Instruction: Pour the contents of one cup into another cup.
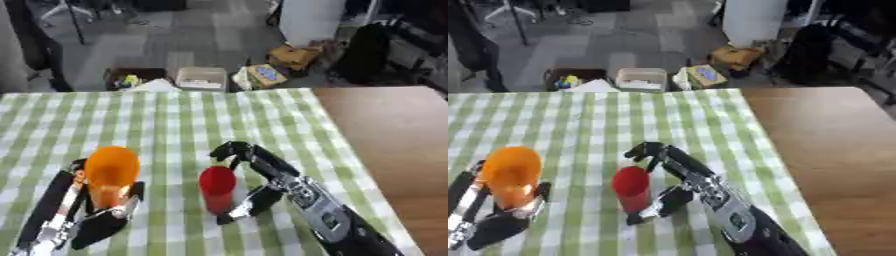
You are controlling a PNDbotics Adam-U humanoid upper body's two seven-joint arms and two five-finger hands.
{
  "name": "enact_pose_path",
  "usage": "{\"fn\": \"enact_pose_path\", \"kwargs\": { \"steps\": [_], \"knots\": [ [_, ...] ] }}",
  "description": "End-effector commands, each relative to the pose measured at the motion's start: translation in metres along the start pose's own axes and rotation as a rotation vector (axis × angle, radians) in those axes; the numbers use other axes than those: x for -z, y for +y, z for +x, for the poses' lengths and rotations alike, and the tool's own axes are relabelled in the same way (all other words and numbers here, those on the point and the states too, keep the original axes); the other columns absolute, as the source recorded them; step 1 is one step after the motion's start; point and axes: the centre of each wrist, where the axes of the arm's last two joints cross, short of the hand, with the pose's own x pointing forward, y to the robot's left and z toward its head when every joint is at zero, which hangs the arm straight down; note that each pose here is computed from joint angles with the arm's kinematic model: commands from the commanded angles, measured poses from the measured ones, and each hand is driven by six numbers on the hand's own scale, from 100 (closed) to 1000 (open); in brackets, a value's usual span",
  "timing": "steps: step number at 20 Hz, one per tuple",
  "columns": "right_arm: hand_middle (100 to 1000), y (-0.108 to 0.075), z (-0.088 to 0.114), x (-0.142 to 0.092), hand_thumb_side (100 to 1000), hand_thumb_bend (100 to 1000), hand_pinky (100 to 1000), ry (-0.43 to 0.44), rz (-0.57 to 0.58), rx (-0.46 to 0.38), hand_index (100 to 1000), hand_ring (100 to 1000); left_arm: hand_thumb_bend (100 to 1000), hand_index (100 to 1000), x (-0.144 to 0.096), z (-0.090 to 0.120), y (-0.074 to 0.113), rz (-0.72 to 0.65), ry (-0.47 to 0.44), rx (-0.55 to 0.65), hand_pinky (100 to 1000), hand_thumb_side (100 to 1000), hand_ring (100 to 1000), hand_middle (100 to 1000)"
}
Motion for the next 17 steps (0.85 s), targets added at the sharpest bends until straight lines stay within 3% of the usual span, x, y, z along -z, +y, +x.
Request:
{"fn": "enact_pose_path", "kwargs": {
  "steps": [1, 3, 4, 5, 6, 9, 12, 17],
  "knots": [
    [781, -0.011, 0.004, 0.001, 387, 834, 604, -0.017, -0.012, -0.017, 851, 783, 215, 688, 0.005, -0.020, 0.003, 0.076, 0.020, -0.023, 275, 353, 882, 530],
    [779, -0.010, 0.004, 0.001, 390, 832, 605, -0.015, -0.011, -0.016, 849, 781, 335, 714, 0.004, -0.031, 0.000, 0.097, 0.037, -0.029, 324, 404, 952, 589],
    [777, -0.010, 0.004, 0.001, 394, 830, 605, -0.014, -0.011, -0.015, 849, 781, 480, 747, 0.004, -0.035, 0.000, 0.104, 0.039, -0.031, 366, 468, 1000, 674],
    [776, -0.010, 0.004, 0.000, 394, 830, 605, -0.012, -0.010, -0.015, 848, 780, 577, 774, 0.003, -0.037, 0.000, 0.107, 0.036, -0.030, 397, 505, 1000, 728],
    [773, -0.010, 0.003, 0.000, 394, 829, 605, -0.009, -0.010, -0.014, 849, 779, 737, 834, 0.003, -0.037, 0.000, 0.106, 0.025, -0.026, 464, 546, 1000, 809],
    [769, -0.010, 0.001, -0.002, 397, 828, 604, 0.000, -0.012, -0.013, 848, 777, 1000, 925, 0.001, -0.027, 0.005, 0.093, -0.041, -0.001, 616, 610, 1000, 947],
    [765, -0.010, 0.001, -0.003, 398, 829, 605, 0.003, -0.014, -0.014, 848, 777, 1000, 959, -0.002, -0.009, 0.015, 0.076, -0.113, 0.022, 686, 651, 1000, 1000],
    [765, -0.014, 0.001, -0.005, 432, 800, 604, 0.005, -0.024, -0.018, 846, 769, 1000, 959, -0.014, 0.033, 0.042, 0.124, -0.203, 0.015, 694, 717, 1000, 1000]
  ]
}}
